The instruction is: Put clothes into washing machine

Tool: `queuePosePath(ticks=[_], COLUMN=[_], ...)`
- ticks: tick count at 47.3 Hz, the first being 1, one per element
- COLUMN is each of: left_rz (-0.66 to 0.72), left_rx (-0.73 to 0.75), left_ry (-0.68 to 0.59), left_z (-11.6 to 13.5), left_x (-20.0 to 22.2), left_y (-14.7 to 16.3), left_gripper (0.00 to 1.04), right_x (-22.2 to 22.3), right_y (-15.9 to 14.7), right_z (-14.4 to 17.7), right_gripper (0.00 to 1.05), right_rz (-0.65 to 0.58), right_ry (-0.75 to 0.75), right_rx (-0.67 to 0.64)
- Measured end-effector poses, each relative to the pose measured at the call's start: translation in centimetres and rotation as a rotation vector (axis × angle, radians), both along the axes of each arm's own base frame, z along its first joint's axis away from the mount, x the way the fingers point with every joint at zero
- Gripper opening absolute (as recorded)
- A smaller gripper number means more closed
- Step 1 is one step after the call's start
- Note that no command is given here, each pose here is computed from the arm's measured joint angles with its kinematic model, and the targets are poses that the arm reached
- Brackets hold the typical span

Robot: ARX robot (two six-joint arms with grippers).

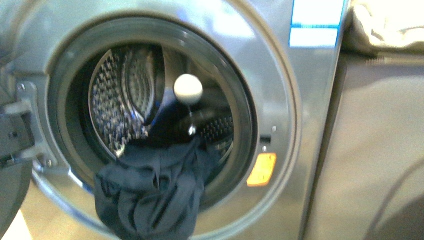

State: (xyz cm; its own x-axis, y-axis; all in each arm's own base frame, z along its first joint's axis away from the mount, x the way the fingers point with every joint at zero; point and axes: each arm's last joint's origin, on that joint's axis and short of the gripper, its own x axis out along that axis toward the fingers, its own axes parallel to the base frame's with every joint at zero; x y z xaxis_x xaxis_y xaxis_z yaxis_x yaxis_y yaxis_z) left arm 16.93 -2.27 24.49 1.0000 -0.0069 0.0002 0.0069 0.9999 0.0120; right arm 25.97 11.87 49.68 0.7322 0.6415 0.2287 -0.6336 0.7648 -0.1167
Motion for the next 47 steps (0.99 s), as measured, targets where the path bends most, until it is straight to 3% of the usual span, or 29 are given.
queuePosePath(ticks=[9,42,45,47], left_rz=[0.004,0.005,0.005,0.005], left_rx=[-0.011,-0.013,-0.013,-0.013], left_ry=[0.015,0.001,-0.001,-0.001], left_z=[-2.8,-6.7,-6.8,-6.9], left_x=[-1.6,-4.9,-5.1,-5.3], left_y=[0.9,2.3,2.3,2.3], left_gripper=[0.03,0.04,0.04,0.04], right_x=[0.0,0.0,-0.1,-0.4], right_y=[0.0,0.0,0.0,-0.3], right_z=[0.0,0.0,-0.1,-0.1], right_gripper=[0.97,0.97,0.97,0.97], right_rz=[0.0,-0.005,-0.227,-0.3], right_ry=[0.0,0.001,0.077,0.096], right_rx=[0.0,0.002,0.077,0.112])
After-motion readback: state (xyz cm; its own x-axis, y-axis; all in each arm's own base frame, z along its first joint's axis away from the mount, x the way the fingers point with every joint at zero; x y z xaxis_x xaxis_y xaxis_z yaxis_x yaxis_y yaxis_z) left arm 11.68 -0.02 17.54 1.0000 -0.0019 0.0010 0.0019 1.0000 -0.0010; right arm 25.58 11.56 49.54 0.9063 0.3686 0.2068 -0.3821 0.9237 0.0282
